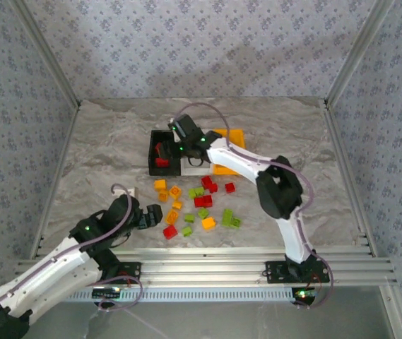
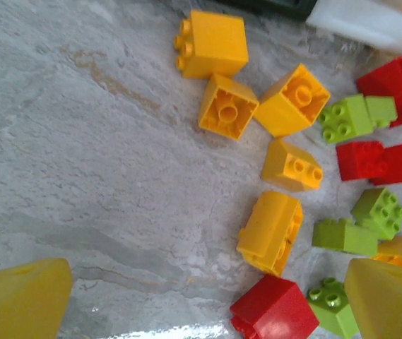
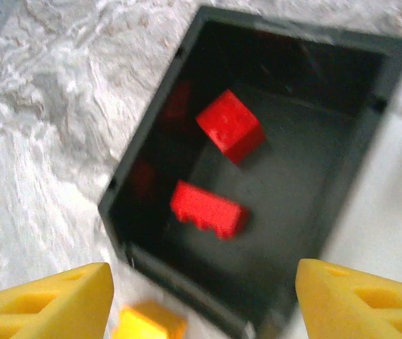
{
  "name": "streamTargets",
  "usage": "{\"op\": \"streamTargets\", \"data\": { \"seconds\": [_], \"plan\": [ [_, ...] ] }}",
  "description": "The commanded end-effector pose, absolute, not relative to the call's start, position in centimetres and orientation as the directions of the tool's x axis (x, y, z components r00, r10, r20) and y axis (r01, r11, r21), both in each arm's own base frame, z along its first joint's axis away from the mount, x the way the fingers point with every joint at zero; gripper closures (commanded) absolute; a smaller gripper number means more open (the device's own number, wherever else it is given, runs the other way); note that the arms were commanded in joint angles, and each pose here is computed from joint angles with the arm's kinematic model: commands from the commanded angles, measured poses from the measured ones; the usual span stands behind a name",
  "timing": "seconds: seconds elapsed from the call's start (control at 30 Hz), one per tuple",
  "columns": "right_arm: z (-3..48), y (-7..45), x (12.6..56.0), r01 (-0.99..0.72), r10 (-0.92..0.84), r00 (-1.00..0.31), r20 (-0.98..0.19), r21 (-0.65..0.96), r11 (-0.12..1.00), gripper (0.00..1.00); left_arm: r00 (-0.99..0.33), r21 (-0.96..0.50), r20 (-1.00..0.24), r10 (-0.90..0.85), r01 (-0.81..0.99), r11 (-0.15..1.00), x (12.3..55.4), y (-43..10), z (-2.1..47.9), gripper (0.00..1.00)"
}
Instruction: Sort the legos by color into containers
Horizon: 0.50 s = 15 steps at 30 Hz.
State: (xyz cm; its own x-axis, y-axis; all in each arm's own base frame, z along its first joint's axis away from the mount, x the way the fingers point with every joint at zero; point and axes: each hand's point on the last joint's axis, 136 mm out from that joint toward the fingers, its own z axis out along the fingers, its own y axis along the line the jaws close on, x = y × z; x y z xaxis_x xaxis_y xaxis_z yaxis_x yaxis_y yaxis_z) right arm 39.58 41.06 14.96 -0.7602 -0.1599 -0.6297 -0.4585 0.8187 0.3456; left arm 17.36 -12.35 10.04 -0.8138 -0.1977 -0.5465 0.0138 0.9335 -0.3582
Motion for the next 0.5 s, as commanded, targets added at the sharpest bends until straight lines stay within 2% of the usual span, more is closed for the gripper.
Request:
{"op": "streamTargets", "data": {
  "seconds": [0.0,0.2,0.47],
  "plan": [
    [20.1,38.1,37.9,-0.424,-0.043,-0.718,-0.695,0.387,0.819,0.29,-0.825,-0.378,-0.553,-0.118,0.122,0.918,18.5,-15.3,11.8,0.06],
    [17.9,31.2,33.8,-0.326,0.021,-0.753,-0.658,0.400,0.857,0.29,-0.881,-0.215,-0.466,0.087,0.208,0.954,20.3,-18.4,8.9,0.19],
    [17.1,26.0,30.7,-0.261,0.066,-0.746,-0.662,0.383,0.886,0.28,-0.896,-0.078,-0.390,0.212,0.262,0.962,20.9,-19.2,5.5,0.31]
  ]
}}
